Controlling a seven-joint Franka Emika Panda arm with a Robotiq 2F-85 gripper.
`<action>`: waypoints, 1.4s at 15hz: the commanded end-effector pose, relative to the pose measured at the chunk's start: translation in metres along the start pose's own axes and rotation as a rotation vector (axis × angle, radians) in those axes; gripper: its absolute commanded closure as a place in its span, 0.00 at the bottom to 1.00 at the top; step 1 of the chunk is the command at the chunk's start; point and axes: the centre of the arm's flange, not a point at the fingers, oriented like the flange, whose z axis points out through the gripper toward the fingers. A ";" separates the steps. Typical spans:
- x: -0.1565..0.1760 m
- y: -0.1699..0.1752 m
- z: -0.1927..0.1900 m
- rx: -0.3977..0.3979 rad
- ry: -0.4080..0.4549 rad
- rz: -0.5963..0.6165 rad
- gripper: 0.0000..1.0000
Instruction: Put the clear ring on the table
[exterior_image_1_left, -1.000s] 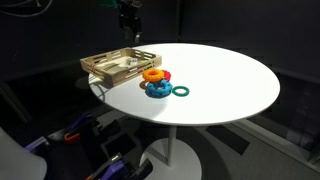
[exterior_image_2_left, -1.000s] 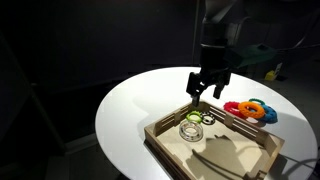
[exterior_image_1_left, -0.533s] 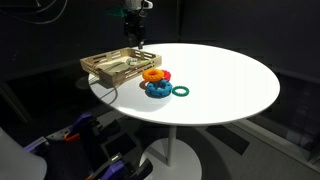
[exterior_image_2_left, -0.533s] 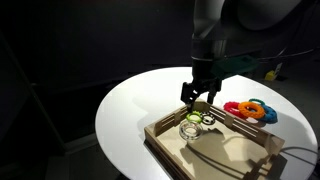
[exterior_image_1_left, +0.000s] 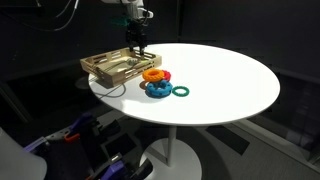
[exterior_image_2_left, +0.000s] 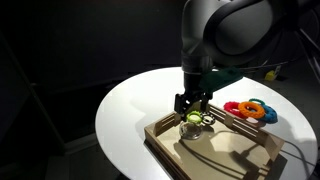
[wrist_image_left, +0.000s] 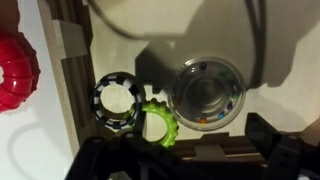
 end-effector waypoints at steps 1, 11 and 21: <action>0.013 -0.003 0.005 -0.026 0.007 -0.004 0.00; 0.018 0.002 0.021 -0.041 -0.013 0.008 0.00; 0.018 0.000 0.028 -0.051 -0.024 0.001 0.07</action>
